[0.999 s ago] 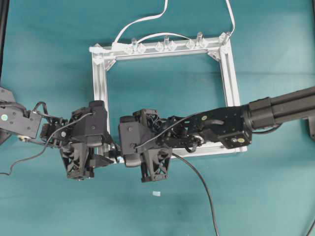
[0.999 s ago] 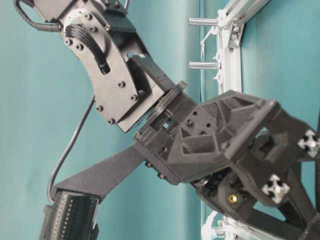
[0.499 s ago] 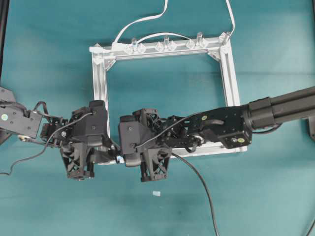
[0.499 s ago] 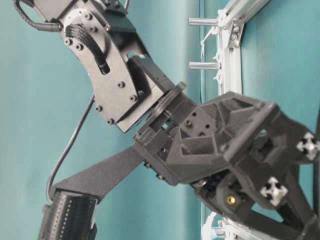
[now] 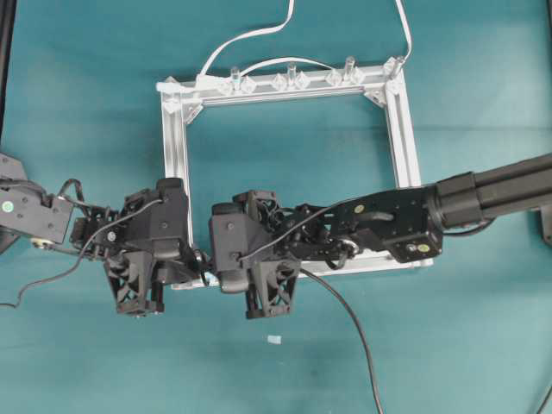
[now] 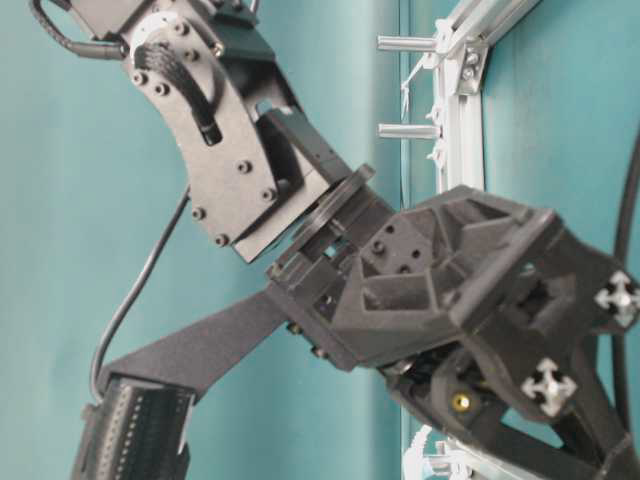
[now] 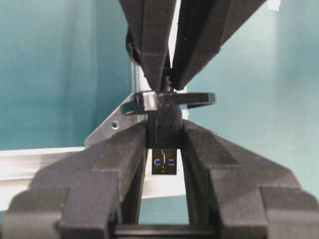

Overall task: Insert the wire through the string loop located on the left side.
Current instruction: 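Grasp the USB plug with the left gripper and open the right gripper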

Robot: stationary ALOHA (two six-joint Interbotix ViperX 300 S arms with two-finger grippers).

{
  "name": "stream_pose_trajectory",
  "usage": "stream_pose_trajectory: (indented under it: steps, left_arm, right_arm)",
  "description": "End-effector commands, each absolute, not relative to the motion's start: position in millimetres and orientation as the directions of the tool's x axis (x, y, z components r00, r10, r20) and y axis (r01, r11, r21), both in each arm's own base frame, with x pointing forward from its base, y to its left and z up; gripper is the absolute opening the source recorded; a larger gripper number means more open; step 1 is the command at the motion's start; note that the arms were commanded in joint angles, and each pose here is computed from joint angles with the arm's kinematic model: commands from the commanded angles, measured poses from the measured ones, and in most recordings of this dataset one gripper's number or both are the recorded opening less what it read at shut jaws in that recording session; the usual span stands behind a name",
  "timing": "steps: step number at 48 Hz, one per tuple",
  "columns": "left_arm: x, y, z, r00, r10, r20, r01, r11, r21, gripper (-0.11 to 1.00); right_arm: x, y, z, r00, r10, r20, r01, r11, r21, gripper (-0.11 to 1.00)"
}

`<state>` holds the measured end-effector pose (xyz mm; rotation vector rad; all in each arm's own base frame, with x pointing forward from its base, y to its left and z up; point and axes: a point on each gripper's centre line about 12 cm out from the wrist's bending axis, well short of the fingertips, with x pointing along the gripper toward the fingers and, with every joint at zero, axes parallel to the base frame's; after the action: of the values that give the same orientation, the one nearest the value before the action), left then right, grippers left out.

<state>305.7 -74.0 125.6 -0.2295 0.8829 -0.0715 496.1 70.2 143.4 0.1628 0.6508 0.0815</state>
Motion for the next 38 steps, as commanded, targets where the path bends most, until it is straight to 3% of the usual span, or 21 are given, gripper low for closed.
stream_pose_trajectory:
  steps: [1,15,28,31,38]
  left_arm:
    - [310.3,-75.1,133.6,0.654,-0.161,-0.739,-0.030,0.971,-0.238,0.21]
    - [310.8,-74.7,134.5,0.657,-0.161,-0.737,-0.030,0.971,-0.238,0.21]
    - [310.7,-75.2,135.5,0.659,-0.162,-0.735,-0.028,0.970,-0.240,0.21]
    - [310.8,-74.7,136.5,0.661,-0.162,-0.733,-0.028,0.971,-0.239,0.21]
    - [310.7,-75.2,136.5,0.661,-0.163,-0.733,-0.027,0.971,-0.239,0.21]
  right_arm:
    - [497.2,73.9,157.2,0.811,0.132,-0.569,-0.032,0.983,0.183,0.15]
    - [496.5,73.8,156.1,0.810,0.132,-0.572,0.003,0.973,0.229,0.16]
    - [494.0,76.5,153.1,0.804,0.136,-0.578,0.004,0.972,0.233,0.88]
    - [493.9,77.2,153.1,0.804,0.137,-0.578,0.002,0.972,0.233,0.93]
    - [494.1,78.0,153.6,0.805,0.138,-0.577,0.001,0.972,0.234,0.93]
